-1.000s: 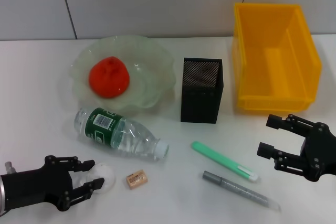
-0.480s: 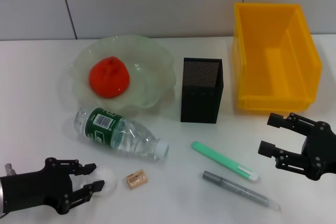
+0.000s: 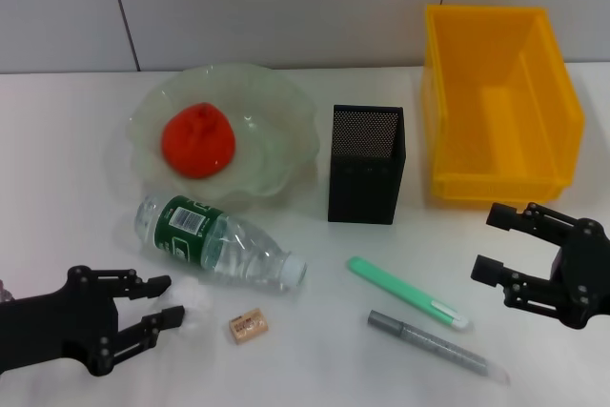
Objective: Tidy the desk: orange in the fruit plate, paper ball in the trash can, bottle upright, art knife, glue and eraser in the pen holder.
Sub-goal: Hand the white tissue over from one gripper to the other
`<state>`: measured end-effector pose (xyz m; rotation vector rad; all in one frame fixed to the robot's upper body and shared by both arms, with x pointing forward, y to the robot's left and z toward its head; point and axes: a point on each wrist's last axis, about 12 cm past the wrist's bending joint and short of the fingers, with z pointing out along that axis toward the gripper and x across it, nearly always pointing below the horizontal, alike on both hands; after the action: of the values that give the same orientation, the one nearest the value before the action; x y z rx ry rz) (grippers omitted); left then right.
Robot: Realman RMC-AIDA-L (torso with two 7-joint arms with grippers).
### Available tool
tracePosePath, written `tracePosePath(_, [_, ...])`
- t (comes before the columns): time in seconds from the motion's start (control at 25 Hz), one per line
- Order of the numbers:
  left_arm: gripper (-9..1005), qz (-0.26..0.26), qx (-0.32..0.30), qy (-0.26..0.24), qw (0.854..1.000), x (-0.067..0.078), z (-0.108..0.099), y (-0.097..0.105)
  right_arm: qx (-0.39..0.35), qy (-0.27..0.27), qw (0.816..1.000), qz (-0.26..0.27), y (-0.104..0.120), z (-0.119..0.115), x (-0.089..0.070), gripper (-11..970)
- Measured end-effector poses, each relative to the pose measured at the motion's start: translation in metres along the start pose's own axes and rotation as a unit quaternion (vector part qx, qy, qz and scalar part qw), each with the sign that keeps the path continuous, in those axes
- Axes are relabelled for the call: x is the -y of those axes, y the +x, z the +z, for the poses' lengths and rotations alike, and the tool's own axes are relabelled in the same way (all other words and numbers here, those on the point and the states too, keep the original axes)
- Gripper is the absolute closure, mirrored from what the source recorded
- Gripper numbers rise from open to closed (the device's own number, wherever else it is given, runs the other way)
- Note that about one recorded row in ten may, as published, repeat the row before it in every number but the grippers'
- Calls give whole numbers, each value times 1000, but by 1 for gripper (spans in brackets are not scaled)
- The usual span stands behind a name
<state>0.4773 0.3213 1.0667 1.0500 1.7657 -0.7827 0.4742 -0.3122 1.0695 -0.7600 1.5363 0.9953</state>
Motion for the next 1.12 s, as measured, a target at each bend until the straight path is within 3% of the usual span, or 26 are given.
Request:
tracePosePath(0.48, [644, 39, 97, 34, 994, 0, -1, -30, -3, -18, 1000, -19, -9, -14, -3, 212])
tracePosePath(0.8, [649, 45, 137, 107, 984, -2, 28, -55, -36, -101, 994, -23, -30, -24, -5, 213])
tracePosePath(1.12, [648, 54, 150, 144, 977, -1, 43, -64, -31, -114, 992, -38, -35, -19, -3, 214])
